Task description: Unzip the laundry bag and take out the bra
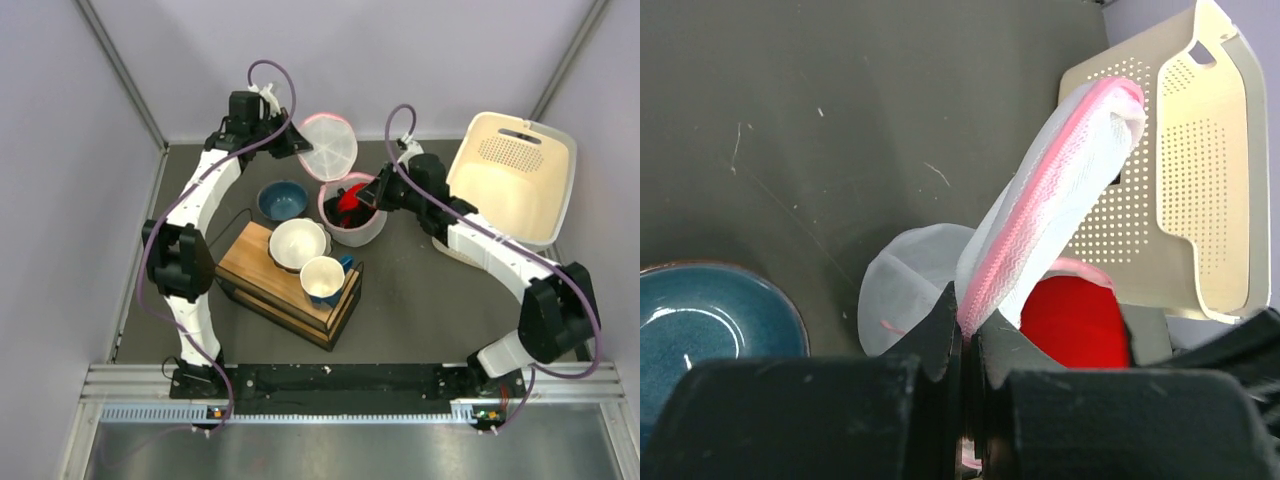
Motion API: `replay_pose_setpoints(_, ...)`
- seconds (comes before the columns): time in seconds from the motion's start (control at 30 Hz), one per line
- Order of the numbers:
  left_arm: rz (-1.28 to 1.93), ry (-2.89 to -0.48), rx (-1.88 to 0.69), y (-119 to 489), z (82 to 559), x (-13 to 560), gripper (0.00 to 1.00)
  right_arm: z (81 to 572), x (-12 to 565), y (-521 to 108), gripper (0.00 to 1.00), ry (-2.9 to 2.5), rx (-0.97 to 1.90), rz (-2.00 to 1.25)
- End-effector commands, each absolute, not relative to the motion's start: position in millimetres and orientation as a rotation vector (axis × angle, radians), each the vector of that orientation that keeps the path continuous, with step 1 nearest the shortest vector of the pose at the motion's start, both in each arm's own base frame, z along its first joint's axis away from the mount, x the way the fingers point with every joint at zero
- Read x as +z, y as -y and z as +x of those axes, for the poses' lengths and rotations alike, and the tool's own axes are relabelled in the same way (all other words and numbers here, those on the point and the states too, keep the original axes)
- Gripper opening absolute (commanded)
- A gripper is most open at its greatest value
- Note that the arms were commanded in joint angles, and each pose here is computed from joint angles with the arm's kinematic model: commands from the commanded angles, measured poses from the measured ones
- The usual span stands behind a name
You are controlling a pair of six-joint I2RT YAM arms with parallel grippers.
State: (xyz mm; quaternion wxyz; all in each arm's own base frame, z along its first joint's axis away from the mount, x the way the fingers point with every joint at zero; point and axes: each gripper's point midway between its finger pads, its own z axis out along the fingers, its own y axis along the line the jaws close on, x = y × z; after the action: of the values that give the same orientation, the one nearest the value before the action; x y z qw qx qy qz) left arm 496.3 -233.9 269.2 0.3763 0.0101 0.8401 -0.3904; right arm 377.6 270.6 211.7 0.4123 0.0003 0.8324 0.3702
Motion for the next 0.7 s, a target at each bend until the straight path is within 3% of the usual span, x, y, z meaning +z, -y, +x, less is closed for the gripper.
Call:
replay_pose_setpoints(0.0,0.016,-2.064,-1.000,229,492,305,0.00,368,286,-276,0.00,-1.908,0.997,-0.082)
replay_pose_setpoints(0.37,0.016,-2.083,-1.000,228,487,298,0.00,360,324,-272,0.00,-1.809,1.038,-0.082)
replay_pose_setpoints(0.67,0.024,-2.089,-1.031,230,481,298,0.00,371,378,-242,0.00,-1.659,0.895,0.021)
